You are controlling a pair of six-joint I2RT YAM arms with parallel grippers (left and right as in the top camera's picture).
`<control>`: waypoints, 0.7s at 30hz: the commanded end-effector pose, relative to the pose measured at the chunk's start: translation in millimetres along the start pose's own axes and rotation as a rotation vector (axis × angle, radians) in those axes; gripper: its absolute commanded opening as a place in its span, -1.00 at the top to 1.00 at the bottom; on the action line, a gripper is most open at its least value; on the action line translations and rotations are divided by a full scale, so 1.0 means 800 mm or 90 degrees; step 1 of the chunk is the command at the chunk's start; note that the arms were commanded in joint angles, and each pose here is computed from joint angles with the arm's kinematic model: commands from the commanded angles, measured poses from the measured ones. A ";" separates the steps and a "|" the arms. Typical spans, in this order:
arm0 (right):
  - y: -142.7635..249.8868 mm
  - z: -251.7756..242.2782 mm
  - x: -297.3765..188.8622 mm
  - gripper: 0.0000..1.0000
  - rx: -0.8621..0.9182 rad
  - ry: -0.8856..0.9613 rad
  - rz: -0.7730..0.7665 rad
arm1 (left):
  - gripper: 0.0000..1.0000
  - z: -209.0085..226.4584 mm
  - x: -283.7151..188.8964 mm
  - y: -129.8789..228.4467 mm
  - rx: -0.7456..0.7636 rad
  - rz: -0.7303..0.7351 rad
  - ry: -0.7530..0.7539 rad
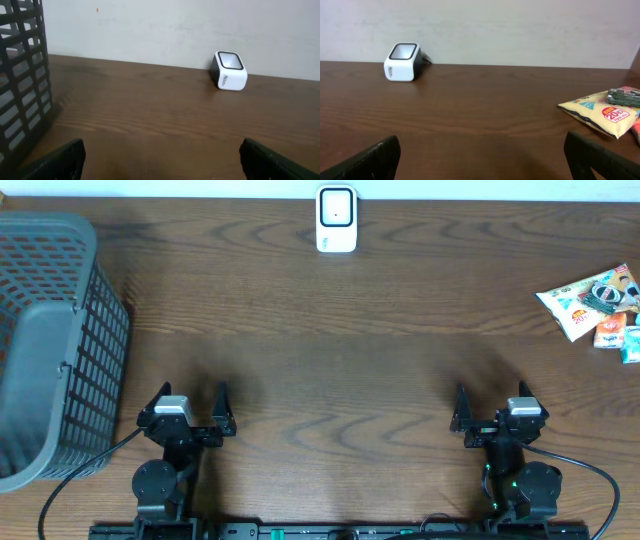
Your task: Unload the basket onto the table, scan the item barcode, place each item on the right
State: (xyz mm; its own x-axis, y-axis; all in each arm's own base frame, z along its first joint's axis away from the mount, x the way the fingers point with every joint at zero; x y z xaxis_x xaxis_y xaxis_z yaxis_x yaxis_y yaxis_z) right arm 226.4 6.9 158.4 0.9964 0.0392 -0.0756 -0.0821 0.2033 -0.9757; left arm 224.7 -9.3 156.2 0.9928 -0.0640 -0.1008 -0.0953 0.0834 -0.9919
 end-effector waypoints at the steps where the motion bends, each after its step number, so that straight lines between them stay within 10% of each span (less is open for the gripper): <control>1: 0.001 0.002 0.000 -0.99 0.011 -0.006 0.001 | -0.95 -0.001 0.001 0.019 0.008 0.030 0.002; 21: 0.001 0.002 0.000 -0.98 0.011 -0.006 0.001 | -0.96 -0.001 0.001 0.019 0.018 0.030 0.002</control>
State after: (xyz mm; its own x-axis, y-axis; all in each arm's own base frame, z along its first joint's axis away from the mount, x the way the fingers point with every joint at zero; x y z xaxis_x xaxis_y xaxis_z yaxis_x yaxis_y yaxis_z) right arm 226.4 6.9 158.4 0.9964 0.0392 -0.0756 -0.0821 0.2033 -0.9757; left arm 224.7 -9.2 156.2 0.9929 -0.0636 -0.1008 -0.0948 0.0906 -0.9914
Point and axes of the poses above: each gripper's point midway between its finger pads, its own x axis out along the fingers, its own z axis along the line the jaws close on, y = z × x, the point moved 2 cm from there along -x, back along the fingers, and after that the axes turned 12 degrees about x, right-handed, at the moved point
